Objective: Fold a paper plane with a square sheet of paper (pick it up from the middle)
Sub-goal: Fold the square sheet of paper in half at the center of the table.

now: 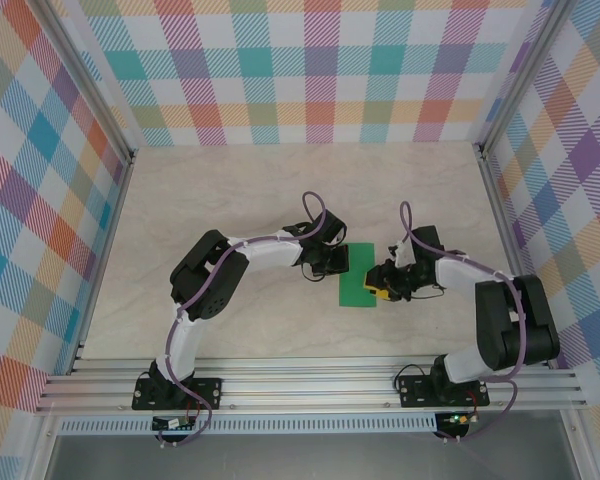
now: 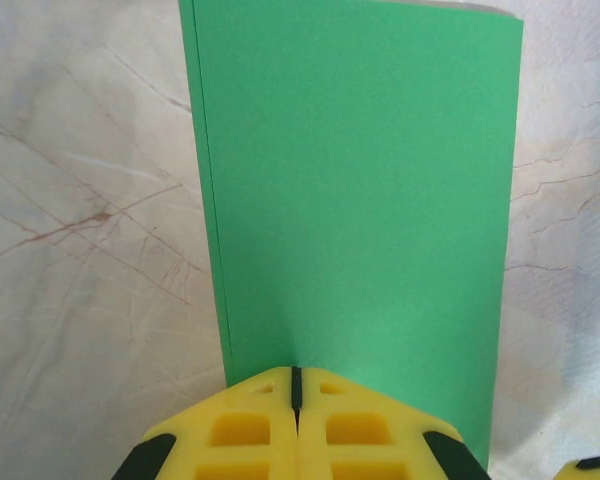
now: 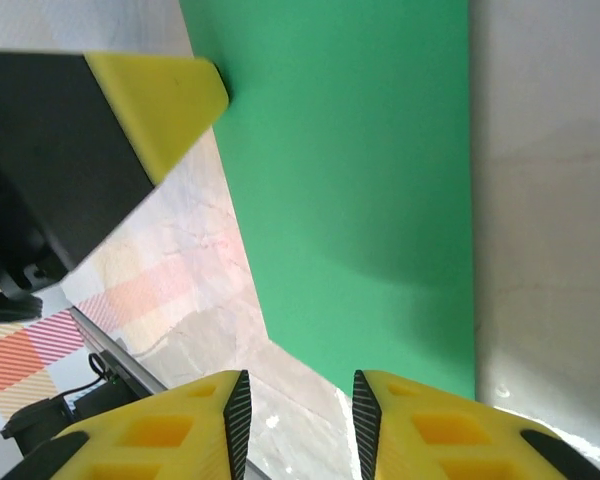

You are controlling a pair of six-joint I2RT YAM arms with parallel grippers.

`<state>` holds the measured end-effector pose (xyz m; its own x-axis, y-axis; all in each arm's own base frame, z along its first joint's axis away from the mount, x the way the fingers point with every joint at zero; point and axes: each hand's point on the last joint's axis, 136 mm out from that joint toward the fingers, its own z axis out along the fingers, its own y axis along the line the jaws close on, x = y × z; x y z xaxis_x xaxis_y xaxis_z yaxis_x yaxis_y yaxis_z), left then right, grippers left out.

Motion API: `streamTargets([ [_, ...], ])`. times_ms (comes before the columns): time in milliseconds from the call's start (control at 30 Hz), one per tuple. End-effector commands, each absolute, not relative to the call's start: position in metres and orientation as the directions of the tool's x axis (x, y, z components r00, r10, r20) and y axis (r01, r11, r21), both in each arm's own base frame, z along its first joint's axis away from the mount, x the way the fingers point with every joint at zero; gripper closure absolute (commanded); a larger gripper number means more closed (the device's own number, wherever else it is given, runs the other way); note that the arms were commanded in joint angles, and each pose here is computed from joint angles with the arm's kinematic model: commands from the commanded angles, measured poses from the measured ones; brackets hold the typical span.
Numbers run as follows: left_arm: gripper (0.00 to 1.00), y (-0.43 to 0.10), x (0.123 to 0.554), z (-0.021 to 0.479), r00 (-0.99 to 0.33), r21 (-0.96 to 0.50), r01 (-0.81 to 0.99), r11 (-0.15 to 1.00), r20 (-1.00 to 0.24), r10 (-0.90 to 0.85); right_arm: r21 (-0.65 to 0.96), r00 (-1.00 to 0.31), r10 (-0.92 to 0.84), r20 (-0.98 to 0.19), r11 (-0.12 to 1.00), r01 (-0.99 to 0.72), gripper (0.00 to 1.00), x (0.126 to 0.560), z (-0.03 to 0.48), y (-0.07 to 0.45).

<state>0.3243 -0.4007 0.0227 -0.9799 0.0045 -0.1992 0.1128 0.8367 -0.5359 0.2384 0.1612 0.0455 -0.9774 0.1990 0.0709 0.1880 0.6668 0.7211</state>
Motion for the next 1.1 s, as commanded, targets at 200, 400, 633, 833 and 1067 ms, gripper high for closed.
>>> streamTargets([
  [200,1.0,-0.385,0.297,-0.001,-0.993,-0.462,0.09,0.882,-0.11,0.044,0.648,-0.963,0.183,0.196,0.713,0.268,0.65,0.209,0.012,0.161],
  [400,1.0,-0.393,0.301,0.027,-0.988,-0.506,0.115,0.855,-0.15,0.044,0.663,-0.983,0.174,0.06,0.729,0.17,0.65,0.227,0.047,0.159],
  [633,0.72,-0.369,0.307,0.067,-0.964,-0.501,0.101,0.859,-0.262,-0.04,0.487,-0.972,0.213,-0.094,0.862,0.142,0.53,0.26,0.065,0.127],
  [833,0.61,-0.359,0.302,0.07,-0.961,-0.558,0.052,0.828,-0.254,-0.111,0.494,-0.978,0.205,-0.043,0.855,0.158,0.5,0.275,0.051,0.134],
  [1067,0.57,-0.363,0.295,0.067,-0.968,-0.606,0.032,0.795,-0.217,-0.126,0.533,-0.982,0.188,0.007,0.83,0.163,0.5,0.279,0.039,0.147],
])
